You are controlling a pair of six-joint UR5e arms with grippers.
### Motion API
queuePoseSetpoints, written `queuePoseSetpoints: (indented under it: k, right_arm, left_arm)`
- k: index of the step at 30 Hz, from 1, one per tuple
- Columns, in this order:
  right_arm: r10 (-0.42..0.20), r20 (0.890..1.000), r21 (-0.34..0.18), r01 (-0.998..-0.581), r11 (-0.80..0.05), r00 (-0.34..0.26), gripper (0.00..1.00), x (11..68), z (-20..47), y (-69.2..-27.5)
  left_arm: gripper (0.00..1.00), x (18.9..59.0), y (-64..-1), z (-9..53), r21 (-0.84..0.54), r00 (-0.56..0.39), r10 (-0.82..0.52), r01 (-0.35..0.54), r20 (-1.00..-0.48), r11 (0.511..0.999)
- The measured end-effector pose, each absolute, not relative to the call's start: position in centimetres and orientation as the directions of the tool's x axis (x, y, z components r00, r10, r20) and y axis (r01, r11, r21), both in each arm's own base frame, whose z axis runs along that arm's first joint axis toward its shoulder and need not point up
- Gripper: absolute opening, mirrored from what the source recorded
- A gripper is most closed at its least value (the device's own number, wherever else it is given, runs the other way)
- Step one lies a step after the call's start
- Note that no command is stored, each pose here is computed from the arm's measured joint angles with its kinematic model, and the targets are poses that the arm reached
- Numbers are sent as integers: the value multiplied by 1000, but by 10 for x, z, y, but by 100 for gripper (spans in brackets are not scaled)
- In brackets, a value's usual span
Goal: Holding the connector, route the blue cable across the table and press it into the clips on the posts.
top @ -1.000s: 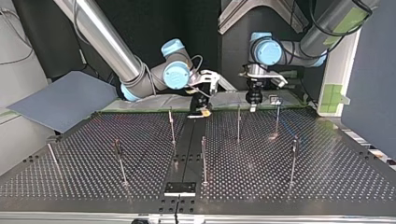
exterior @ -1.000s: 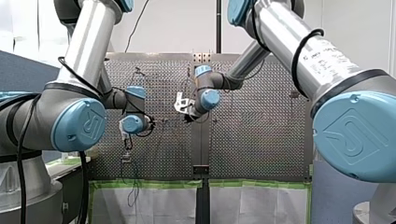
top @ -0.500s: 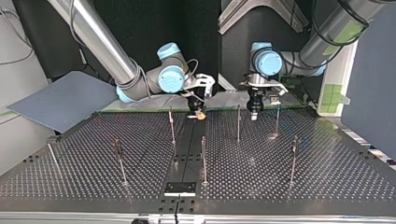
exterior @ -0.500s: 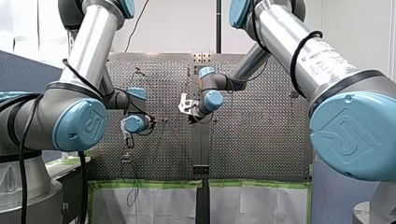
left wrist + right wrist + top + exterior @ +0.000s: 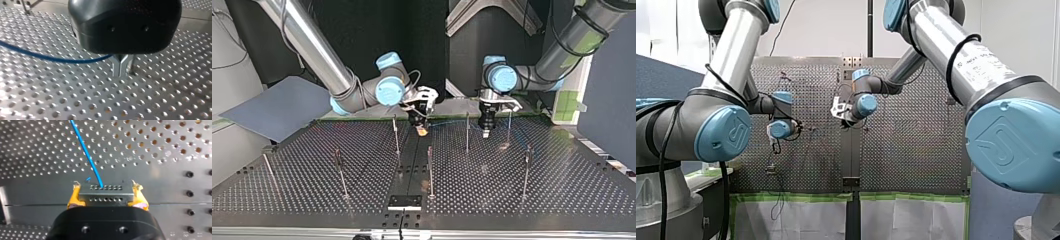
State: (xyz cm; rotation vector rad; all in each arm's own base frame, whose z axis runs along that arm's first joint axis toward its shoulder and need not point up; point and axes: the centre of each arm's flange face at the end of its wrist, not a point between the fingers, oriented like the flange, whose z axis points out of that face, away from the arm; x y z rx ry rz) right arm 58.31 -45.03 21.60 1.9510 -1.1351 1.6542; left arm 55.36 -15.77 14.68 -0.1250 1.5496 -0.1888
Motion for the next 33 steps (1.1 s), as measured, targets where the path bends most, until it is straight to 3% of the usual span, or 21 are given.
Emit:
queuePoseSetpoints:
  k: [6,8,9,11,12,14,15,16,17,19,33]
  right_arm:
    - [-347,938,-231,-758,-610,-7,0,576,219,-461]
    - [-347,938,-231,-761,-607,-9,0,574,219,-464]
    - [-347,938,-231,-762,-605,-9,0,573,219,-465]
    - [-346,938,-231,-763,-603,-10,0,572,219,-467]
    - [-346,938,-231,-764,-603,-10,0,572,219,-467]
    - [-346,938,-230,-764,-603,-9,0,571,219,-468]
    - [-345,938,-229,-764,-603,-9,0,571,219,-468]
    - [-345,939,-228,-764,-603,-8,0,571,219,-468]
    - [-345,938,-228,-764,-604,-7,0,571,219,-467]
    - [-346,938,-227,-763,-605,-5,0,572,218,-466]
    - [-356,934,-223,-763,-607,11,0,573,217,-461]
  left_arm:
    - [0,570,-150,132,-184,-30,-184,12,-983,983]
    - [9,574,-148,129,-181,-40,-181,5,-983,983]
    - [9,578,-147,129,-179,-42,-179,2,-983,984]
    - [32,582,-146,130,-177,-43,-177,-1,-983,984]
    - [32,583,-145,131,-176,-43,-176,-3,-984,984]
    - [65,584,-144,131,-170,-47,-171,-5,-984,985]
    - [65,585,-144,131,-165,-51,-165,-6,-985,986]
    - [85,584,-144,131,-160,-56,-161,-6,-985,987]
    - [95,584,-145,131,-155,-62,-155,-5,-986,988]
    - [100,582,-146,129,-139,-78,-139,-4,-987,990]
    - [100,555,-147,138,-36,-175,-36,-2,-984,999]
